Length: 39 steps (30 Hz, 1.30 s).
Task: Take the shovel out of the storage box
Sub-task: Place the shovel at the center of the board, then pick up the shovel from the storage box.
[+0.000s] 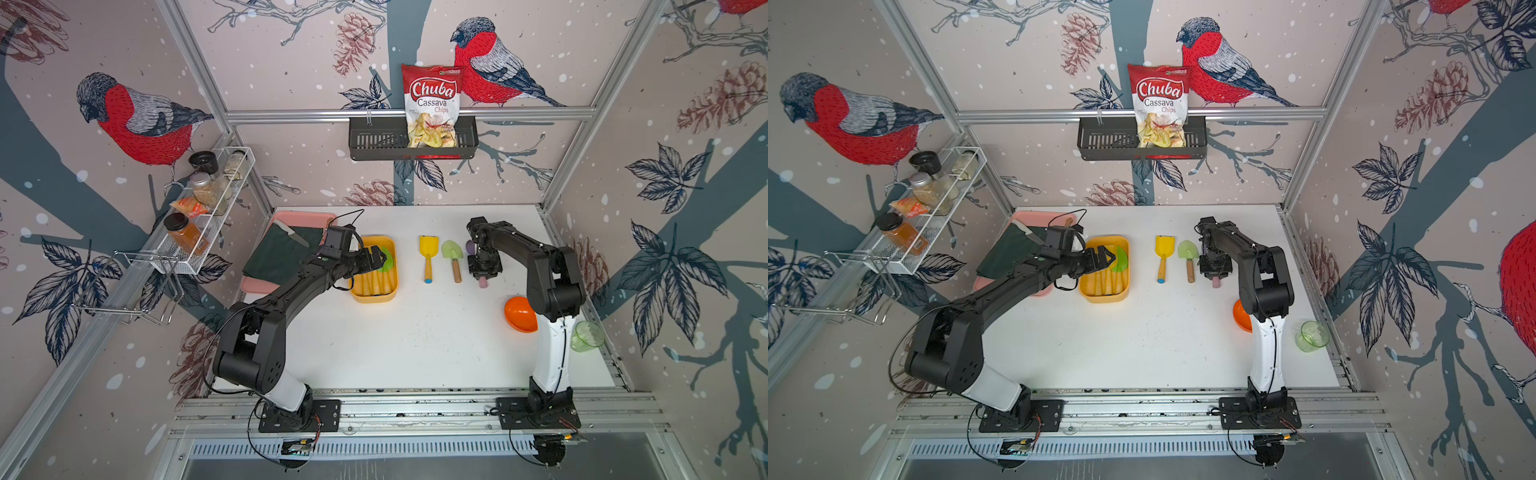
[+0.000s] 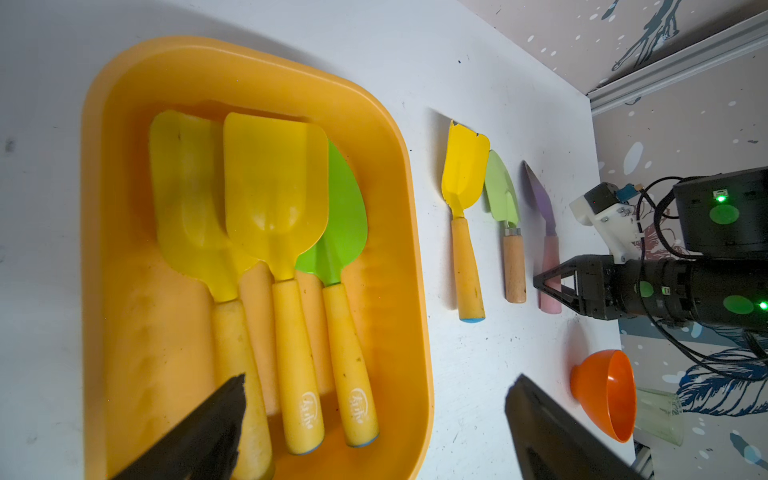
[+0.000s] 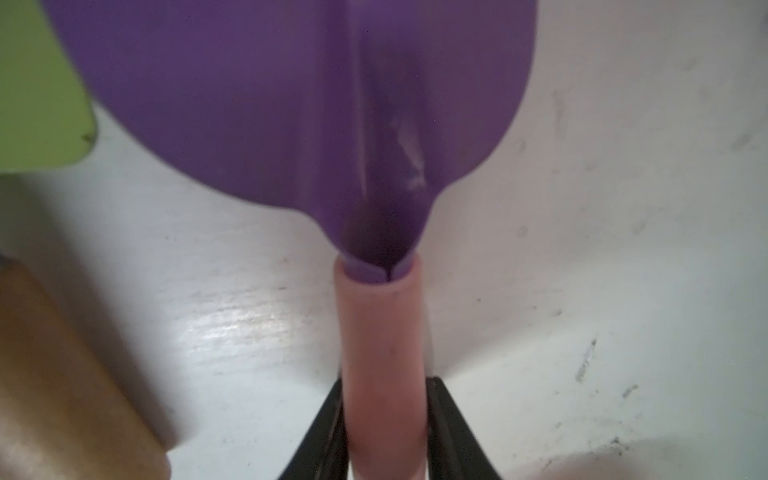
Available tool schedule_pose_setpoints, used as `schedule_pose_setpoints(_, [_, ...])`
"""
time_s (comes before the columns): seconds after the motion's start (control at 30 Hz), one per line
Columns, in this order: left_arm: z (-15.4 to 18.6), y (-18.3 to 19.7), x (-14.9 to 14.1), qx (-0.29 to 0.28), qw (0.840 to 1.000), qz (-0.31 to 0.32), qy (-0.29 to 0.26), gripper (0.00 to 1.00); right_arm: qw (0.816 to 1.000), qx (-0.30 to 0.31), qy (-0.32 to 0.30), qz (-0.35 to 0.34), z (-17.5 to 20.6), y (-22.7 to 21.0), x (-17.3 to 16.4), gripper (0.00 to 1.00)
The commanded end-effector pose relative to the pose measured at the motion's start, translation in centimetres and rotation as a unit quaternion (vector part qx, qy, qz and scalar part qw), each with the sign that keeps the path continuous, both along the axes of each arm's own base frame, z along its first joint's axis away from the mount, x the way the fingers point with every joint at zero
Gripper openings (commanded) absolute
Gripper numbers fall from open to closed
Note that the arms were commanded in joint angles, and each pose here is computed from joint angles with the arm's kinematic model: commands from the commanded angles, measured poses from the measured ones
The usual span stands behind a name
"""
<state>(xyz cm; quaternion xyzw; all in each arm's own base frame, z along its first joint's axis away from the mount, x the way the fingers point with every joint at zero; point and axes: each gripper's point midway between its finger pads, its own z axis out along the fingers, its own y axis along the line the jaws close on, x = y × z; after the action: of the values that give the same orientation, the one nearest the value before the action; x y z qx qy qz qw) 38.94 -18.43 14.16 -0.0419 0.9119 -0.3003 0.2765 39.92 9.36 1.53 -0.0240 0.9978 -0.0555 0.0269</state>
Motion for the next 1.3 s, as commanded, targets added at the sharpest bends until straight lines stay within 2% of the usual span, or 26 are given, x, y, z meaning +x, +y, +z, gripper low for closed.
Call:
schedule_pose_setpoints(0.0, [0.0,-0.3,-0.2,0.001,1.000,-0.014,-0.001,0.99,0.999,0.000,0.041,0.005,-1.2,0.0,-1.7,0.34])
schedule_pose_setpoints(0.27, [-1.1,-0.6,-0.3,0.017,1.000,-0.017,0.013,0.99,1.000,0.005,0.024,0.003,0.4,0.7,-2.2,0.39])
schedule_pose_setpoints(0.5, [-2.0,-0.5,0.2,0.085,0.996,-0.015,0.022,0.98,1.000,0.000,-0.004,0.004,2.9,1.2,-2.5,0.41])
schedule_pose_setpoints(0.77, [-5.1,-0.8,-0.6,0.155,0.985,-0.025,0.074,0.80,1.000,-0.005,-0.021,-0.003,5.1,1.1,-3.6,0.41])
schedule_pose_setpoints(1.0, [-7.3,-0.4,0.3,0.201,0.975,-0.011,0.090,0.70,0.996,0.037,-0.086,-0.002,9.8,2.5,-3.3,0.42])
schedule_pose_setpoints(1.27, [-8.9,-0.7,1.2,0.207,0.974,-0.013,0.095,0.64,0.994,0.064,-0.092,0.004,10.0,3.3,-3.9,0.42])
